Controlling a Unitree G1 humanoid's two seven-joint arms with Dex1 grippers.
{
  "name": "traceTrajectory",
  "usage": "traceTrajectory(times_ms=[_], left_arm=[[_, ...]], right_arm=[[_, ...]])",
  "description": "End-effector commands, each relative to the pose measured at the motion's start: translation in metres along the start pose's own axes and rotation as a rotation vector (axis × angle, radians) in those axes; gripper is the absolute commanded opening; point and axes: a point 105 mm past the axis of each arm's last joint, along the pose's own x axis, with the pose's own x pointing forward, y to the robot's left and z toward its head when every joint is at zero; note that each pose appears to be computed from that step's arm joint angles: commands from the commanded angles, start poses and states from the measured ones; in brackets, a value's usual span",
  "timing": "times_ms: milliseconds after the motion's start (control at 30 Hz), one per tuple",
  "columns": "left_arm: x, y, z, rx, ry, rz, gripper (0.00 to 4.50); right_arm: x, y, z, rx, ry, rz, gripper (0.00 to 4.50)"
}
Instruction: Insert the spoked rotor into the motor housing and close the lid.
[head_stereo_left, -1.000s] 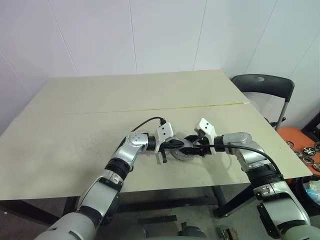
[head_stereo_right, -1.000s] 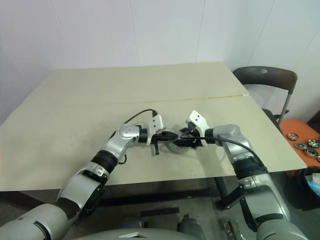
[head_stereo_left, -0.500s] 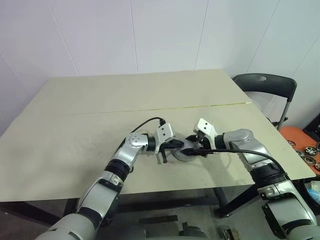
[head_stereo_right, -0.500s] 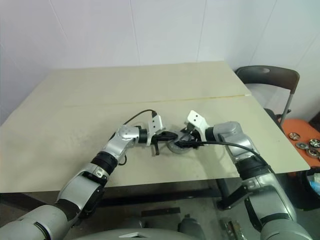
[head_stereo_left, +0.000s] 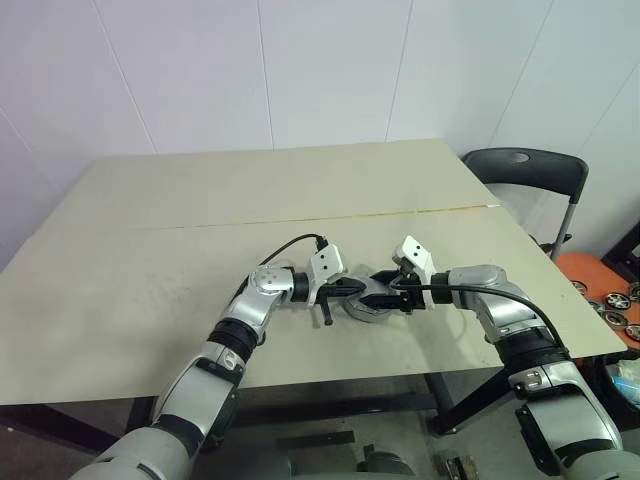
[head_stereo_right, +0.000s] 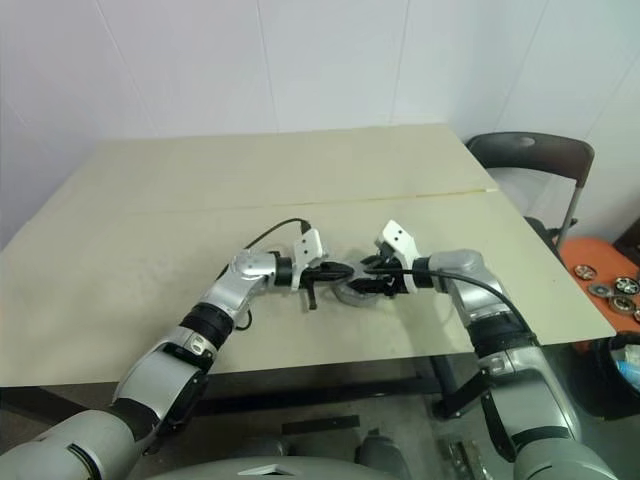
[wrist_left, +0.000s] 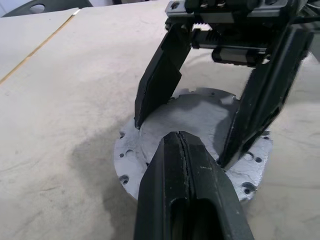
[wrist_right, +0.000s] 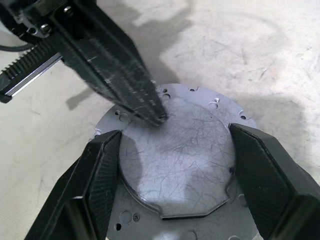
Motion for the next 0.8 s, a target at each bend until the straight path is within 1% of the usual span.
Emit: traceTrajectory(times_ms=[33,133,233,400,567,600,700,800], left_arm=[[-0.004,0.016,0.026,0.062,-0.043,0.008,0.01],[-0.003,0.023,0.033,0.075,-0.044,0.015,0.01],[0.001,0.027,0.037,0.090,-0.039,0.012,0.01],[0.008,0.029,0.042,0.121,-0.027,-0.012,0.01],[0.013,0.029,0.045,0.133,-0.021,-0.023,0.01],[0.014,0.029,0.045,0.134,-0.020,-0.023,0.01],[0.016,0.028,0.044,0.134,-0.019,-0.024,0.01],[0.017,0.026,0.041,0.128,-0.018,-0.025,0.01]], right_arm=[[0.010,0.001,-0.050,0.154,0.123,0.015,3.04],[0.010,-0.007,-0.044,0.128,0.126,0.000,3.04],[0.007,-0.018,-0.041,0.066,0.168,-0.040,3.04],[-0.003,-0.034,-0.023,-0.025,0.181,-0.090,3.04],[-0.013,-0.036,-0.013,-0.082,0.196,-0.091,3.04],[-0.014,-0.035,-0.009,-0.096,0.188,-0.086,3.04],[-0.015,-0.027,0.020,-0.107,0.062,-0.057,3.04],[-0.017,-0.020,0.034,-0.142,0.027,-0.041,3.04]])
